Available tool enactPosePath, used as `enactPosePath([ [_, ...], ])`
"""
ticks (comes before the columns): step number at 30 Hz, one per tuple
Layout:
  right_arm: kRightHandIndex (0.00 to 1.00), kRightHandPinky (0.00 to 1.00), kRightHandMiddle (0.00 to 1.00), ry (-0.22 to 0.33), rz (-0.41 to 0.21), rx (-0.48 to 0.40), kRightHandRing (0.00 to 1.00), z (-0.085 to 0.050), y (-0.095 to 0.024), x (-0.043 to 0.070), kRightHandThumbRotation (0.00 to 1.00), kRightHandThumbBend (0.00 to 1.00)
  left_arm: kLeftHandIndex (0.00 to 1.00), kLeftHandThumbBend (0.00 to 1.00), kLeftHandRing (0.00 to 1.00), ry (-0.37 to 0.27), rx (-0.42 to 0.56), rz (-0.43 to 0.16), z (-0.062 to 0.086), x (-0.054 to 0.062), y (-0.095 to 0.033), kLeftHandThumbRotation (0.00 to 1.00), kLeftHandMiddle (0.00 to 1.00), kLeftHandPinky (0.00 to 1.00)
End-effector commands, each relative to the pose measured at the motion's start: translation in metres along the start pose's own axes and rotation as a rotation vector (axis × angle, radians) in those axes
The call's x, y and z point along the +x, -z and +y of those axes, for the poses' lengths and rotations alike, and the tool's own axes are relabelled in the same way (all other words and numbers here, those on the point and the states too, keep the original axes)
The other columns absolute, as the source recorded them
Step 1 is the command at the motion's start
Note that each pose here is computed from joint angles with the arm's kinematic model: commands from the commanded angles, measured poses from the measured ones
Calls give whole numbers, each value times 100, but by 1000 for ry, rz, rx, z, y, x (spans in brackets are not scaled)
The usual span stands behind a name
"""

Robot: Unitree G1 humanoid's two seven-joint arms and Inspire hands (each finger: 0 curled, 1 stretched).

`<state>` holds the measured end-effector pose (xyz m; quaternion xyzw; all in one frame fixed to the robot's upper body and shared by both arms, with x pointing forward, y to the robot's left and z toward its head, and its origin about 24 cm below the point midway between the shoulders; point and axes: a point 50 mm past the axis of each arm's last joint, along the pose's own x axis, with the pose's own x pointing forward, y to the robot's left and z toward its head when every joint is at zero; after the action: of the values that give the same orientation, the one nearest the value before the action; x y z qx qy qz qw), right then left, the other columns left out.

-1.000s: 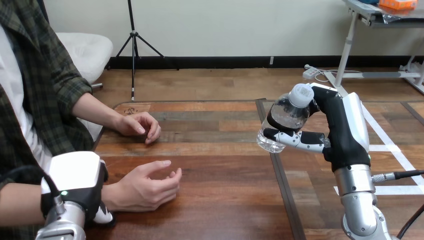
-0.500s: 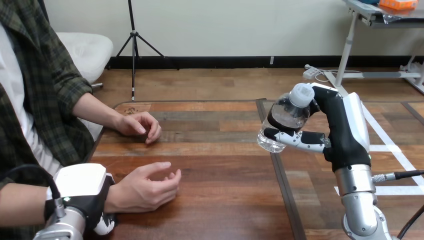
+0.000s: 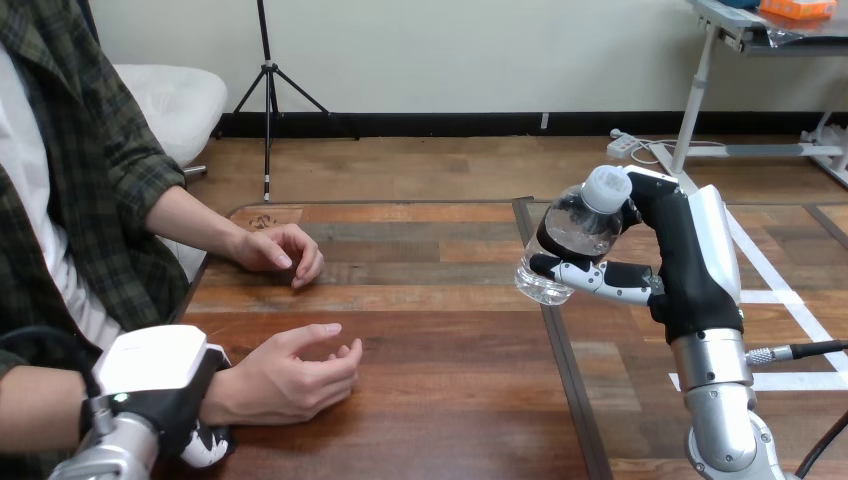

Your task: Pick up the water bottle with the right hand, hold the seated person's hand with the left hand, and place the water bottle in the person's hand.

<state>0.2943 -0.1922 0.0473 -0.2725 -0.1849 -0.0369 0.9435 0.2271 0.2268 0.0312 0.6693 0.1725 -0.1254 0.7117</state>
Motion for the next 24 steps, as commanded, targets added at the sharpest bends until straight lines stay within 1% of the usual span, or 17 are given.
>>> enactPosePath([
  [1, 45, 42, 49, 68, -104, -1, 45, -16, -17, 25, 0, 73, 61, 85, 58, 74, -47, -104, -25, -1, -13, 0, 60, 58],
  [7, 45, 42, 49, 70, -101, -3, 45, -16, -17, 25, 0, 74, 58, 83, 54, 51, -60, -131, -26, -1, -14, 0, 57, 53],
  [11, 45, 42, 48, 69, -103, -2, 45, -16, -17, 25, 0, 74, 56, 83, 53, 5, -84, -162, -27, -2, -16, 0, 56, 52],
  [16, 45, 42, 48, 68, -102, 0, 45, -16, -17, 25, 0, 74, 55, 82, 52, -31, -90, -184, -27, -2, -18, 0, 55, 50],
  [22, 46, 42, 49, 68, -100, 2, 45, -16, -17, 25, 0, 74, 55, 82, 52, -92, -109, -214, -27, -2, -20, 0, 55, 50],
  [24, 46, 42, 49, 70, -99, 0, 45, -16, -17, 25, 0, 74, 54, 82, 51, -136, -137, -228, -28, -2, -21, 0, 54, 49],
])
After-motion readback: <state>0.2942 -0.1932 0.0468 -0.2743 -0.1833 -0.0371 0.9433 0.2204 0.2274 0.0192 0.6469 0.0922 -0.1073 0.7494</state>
